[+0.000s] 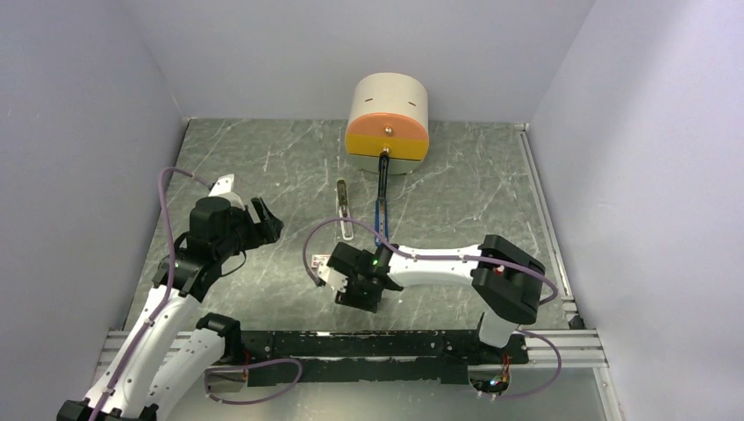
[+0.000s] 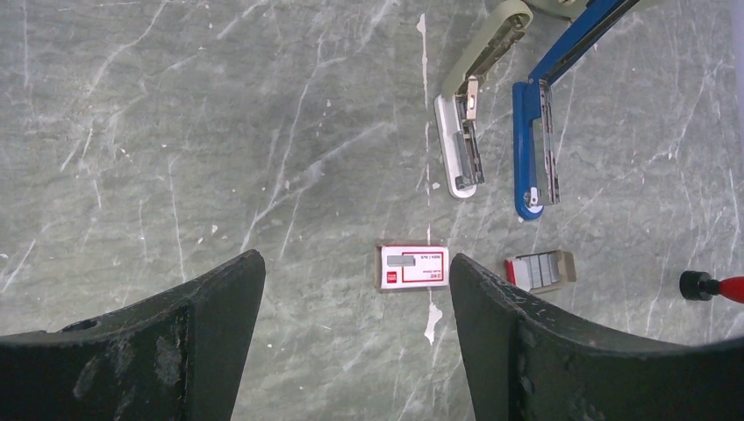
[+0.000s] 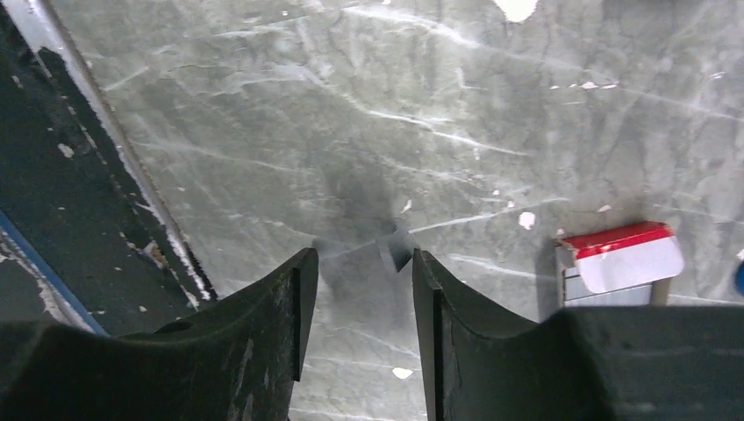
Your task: Load the staples into the stapler
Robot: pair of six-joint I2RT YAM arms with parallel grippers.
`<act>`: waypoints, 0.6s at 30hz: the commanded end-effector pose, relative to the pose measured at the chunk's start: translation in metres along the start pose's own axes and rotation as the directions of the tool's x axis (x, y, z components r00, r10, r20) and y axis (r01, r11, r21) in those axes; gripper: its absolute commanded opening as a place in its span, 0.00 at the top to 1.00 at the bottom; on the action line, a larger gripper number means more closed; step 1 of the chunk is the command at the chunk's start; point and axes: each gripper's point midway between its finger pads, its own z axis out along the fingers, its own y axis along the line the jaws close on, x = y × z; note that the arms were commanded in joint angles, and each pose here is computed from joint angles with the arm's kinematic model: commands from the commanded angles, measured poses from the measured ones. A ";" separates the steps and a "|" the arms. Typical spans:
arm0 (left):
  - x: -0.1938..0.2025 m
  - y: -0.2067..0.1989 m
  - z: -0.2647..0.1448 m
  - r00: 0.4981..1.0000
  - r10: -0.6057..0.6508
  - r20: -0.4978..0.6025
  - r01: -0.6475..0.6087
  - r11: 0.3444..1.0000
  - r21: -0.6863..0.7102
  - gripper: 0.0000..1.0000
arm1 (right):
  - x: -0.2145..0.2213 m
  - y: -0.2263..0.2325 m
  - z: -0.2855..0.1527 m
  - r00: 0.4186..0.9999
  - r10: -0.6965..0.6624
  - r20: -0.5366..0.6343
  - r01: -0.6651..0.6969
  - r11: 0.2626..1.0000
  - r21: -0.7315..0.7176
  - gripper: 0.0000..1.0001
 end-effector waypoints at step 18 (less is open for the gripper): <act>-0.010 -0.004 -0.005 0.999 -0.005 0.037 0.005 1.000 0.010 0.18 | -0.022 -0.043 0.010 0.995 0.095 0.029 -0.097 0.991 0.096 0.61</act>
